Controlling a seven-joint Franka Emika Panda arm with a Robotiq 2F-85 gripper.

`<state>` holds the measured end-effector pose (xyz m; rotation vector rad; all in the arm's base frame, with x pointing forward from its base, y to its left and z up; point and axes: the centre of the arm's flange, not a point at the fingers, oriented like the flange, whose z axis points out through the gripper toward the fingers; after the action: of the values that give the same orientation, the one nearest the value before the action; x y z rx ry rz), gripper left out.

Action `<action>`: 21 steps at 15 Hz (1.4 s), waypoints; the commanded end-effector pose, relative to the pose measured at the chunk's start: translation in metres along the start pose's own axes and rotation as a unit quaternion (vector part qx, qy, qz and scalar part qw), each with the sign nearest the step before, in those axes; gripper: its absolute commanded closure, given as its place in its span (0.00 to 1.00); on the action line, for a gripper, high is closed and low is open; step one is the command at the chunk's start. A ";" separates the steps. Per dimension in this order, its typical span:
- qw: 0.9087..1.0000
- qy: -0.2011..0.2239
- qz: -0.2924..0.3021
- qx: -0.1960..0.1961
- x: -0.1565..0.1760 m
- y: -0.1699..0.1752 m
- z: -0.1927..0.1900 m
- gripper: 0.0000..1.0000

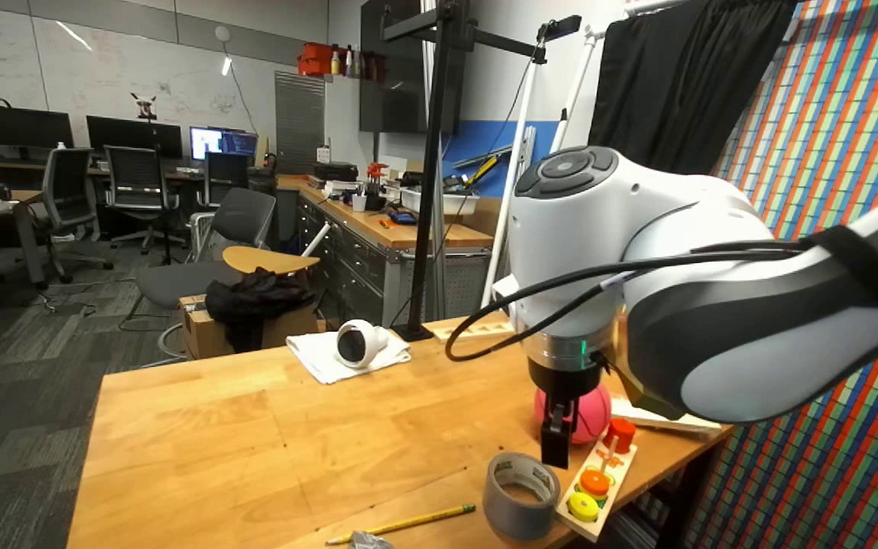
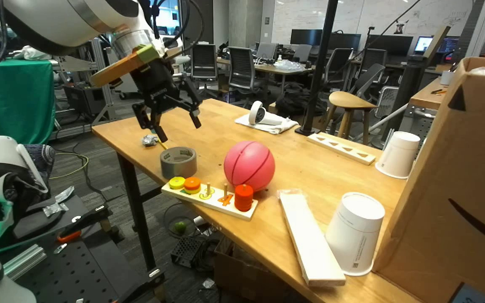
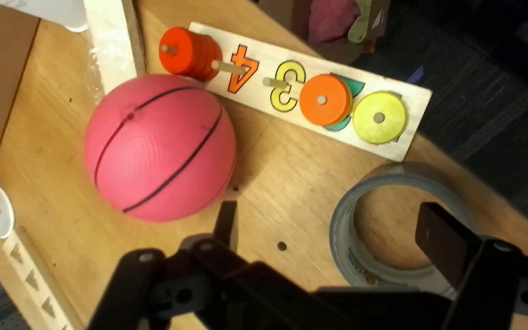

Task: Push the ball towards the box

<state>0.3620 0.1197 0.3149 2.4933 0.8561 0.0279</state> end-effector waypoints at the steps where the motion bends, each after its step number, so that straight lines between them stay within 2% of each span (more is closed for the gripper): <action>1: 0.995 -0.059 -0.058 0.048 0.010 0.000 0.015 0.00; 4: 0.985 -0.103 -0.106 0.084 0.010 -0.001 0.033 0.00; 9: 0.967 -0.115 -0.175 0.142 0.017 0.003 0.052 0.00; 11: 0.965 -0.112 -0.186 0.147 0.023 0.006 0.058 0.00; 13: 0.973 -0.083 -0.173 0.126 0.029 0.016 0.061 0.00; 15: 0.985 -0.041 -0.149 0.074 0.036 0.039 0.051 0.00; 18: 0.992 -0.027 -0.124 0.000 0.041 0.076 0.016 0.00; 21: 0.997 0.009 -0.068 -0.042 0.042 0.085 -0.003 0.00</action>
<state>0.4441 0.0861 0.3298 2.3732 1.1209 -0.1148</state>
